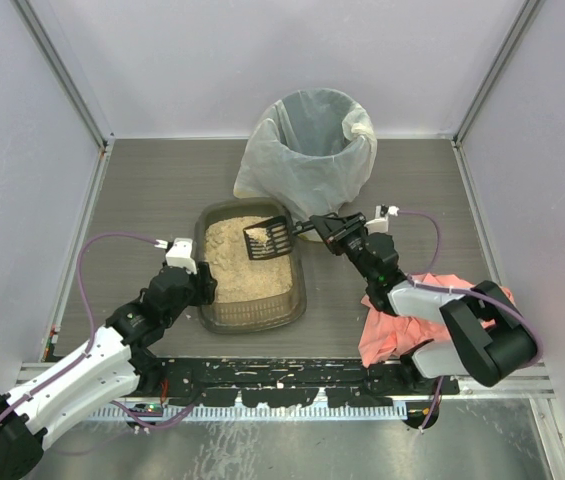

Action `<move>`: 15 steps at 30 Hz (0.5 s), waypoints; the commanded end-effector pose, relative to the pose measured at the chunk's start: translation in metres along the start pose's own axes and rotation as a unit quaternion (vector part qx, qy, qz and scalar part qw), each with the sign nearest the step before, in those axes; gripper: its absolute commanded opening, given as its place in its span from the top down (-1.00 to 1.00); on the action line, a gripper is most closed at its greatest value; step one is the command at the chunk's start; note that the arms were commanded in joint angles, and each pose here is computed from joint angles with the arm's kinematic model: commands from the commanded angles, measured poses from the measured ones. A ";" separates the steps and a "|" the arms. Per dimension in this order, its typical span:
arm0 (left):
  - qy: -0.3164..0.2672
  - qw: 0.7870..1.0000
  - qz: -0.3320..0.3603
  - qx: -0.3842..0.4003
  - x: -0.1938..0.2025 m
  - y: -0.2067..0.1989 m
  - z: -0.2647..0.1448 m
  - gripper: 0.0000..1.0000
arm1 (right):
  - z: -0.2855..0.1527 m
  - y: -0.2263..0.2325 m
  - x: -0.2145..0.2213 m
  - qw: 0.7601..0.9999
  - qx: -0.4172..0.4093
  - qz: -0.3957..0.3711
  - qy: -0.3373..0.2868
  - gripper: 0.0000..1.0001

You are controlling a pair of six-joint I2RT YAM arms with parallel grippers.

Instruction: Clean the litter box

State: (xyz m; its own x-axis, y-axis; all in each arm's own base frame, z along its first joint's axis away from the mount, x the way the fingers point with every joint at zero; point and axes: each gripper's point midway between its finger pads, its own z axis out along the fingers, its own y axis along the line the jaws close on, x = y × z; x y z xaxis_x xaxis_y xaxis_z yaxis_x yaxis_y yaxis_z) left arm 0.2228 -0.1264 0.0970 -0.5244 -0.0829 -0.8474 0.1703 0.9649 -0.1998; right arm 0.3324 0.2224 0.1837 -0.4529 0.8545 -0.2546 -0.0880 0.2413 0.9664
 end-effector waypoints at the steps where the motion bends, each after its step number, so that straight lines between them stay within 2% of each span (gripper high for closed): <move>1: -0.035 0.999 -0.014 0.014 -0.024 -0.010 -0.001 -0.14 | 0.007 0.047 0.016 0.995 -0.086 0.021 0.035 0.99; 4: -0.031 0.999 -0.013 0.015 -0.023 -0.011 -0.001 -0.15 | 0.000 0.022 -0.007 0.997 -0.056 0.057 -0.014 0.99; 7: -0.033 0.999 -0.014 0.013 -0.024 -0.010 -0.001 -0.14 | 0.010 0.044 0.024 0.995 -0.086 0.026 0.050 0.98; 8: -0.033 0.999 -0.014 0.013 -0.024 -0.010 -0.001 -0.15 | 0.010 0.045 0.025 0.994 -0.092 0.029 0.051 0.99; 11: -0.030 0.999 -0.013 0.014 -0.023 -0.011 -0.001 -0.16 | 0.002 0.021 -0.008 0.996 -0.063 0.068 -0.014 0.98; 14: -0.034 0.999 -0.015 0.010 -0.024 -0.009 -0.001 -0.17 | 0.013 0.046 0.029 0.995 -0.082 0.016 0.055 0.99; 15: -0.036 0.999 -0.016 0.009 -0.025 -0.009 -0.001 -0.18 | 0.013 0.050 0.027 0.994 -0.090 0.018 0.052 0.98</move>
State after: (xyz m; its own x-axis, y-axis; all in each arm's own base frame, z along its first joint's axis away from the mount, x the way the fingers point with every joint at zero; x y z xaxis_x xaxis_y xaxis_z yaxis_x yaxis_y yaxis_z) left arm 0.2228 -0.1263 0.0952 -0.5293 -0.0793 -0.8447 0.1687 0.9659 -0.1964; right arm 0.3304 0.2392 0.1760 -0.5143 0.8386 -0.1793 -0.0754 0.1640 0.9836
